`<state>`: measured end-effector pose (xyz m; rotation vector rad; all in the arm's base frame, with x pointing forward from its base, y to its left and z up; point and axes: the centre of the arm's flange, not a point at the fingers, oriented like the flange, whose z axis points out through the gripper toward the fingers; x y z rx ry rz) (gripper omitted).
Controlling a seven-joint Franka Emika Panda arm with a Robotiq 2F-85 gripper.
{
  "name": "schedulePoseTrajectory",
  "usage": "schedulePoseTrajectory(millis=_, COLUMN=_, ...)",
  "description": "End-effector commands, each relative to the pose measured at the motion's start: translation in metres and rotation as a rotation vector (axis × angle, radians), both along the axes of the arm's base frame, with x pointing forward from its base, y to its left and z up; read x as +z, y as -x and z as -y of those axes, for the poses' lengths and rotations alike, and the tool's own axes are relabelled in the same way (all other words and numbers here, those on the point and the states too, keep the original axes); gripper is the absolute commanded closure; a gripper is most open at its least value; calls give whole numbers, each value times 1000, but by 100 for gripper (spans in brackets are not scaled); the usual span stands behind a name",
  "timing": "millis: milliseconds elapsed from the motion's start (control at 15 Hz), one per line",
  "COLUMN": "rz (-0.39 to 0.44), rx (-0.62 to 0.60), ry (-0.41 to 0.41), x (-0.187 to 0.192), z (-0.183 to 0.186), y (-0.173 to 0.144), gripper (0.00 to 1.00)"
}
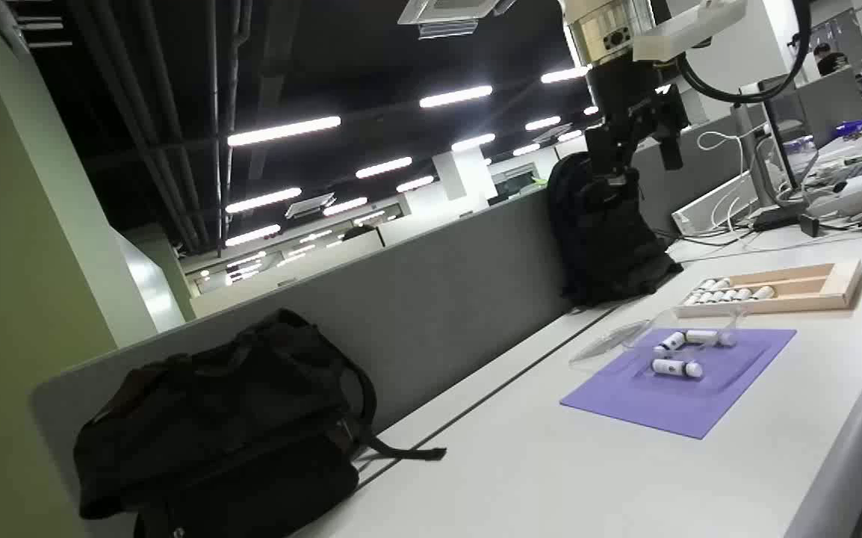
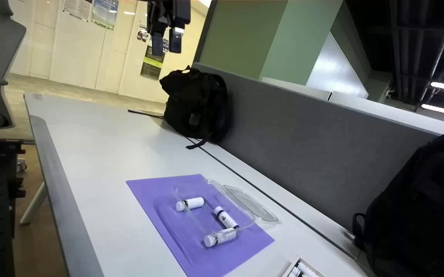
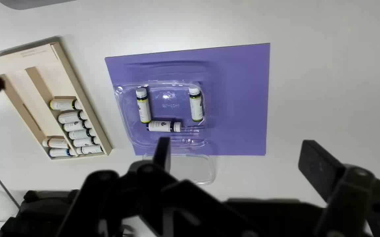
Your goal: Take a bottle from the clear container and put it on the tray
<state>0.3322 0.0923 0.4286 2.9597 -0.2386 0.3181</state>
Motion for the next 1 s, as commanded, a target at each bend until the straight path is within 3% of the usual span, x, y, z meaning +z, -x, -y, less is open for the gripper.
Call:
schedulePoseTrajectory(millis=0, rz=0, rx=0, ry=0, x=0, z=0, y=0, gripper=0)
schedulePoseTrajectory(millis=600, rz=0, rx=0, ry=0, x=0, z=0, y=0, gripper=0)
schedulePoseTrajectory(millis=933, rz=79, rx=283, ry=37, x=-26, z=22, y=-43, gripper=0)
